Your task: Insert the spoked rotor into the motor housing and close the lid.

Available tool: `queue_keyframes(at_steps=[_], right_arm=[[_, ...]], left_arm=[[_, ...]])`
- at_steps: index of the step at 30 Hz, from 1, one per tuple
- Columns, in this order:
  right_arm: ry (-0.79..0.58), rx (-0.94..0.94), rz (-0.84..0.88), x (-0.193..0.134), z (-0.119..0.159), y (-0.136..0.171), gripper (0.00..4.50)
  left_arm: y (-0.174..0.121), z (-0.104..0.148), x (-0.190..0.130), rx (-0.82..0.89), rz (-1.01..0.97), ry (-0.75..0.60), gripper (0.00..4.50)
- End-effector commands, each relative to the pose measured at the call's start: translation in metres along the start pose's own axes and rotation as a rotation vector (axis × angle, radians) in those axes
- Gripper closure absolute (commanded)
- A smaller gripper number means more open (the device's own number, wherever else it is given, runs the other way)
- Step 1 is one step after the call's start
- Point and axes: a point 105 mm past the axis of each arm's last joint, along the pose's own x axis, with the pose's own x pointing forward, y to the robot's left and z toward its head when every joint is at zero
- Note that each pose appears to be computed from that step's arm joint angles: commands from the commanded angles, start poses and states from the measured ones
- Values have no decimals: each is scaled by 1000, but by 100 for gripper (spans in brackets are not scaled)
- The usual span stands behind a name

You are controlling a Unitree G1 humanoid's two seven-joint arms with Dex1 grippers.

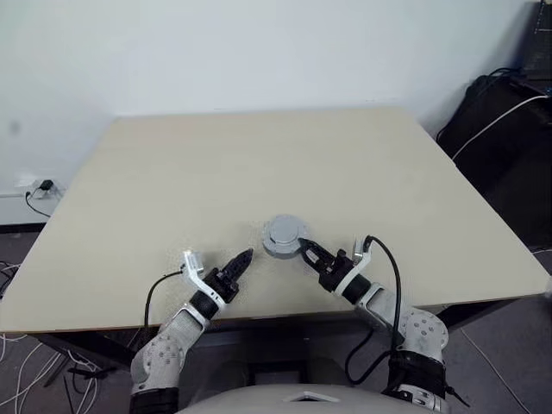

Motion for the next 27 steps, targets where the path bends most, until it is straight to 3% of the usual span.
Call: queue_keyframes(at_steps=[1, 4, 25, 27], right_arm=[[5, -20, 145, 11, -4, 32, 329], [13, -29, 144, 11, -4, 34, 329], [272, -37, 79, 2, -52, 30, 329], [261, -39, 75, 2, -49, 30, 329]], left_arm=[[-20, 3, 1, -144, -105, -71, 98], [-20, 2, 0, -202, -113, -94, 2], [-28, -14, 17, -282, -174, -62, 2], [-28, -13, 17, -287, -173, -67, 39]])
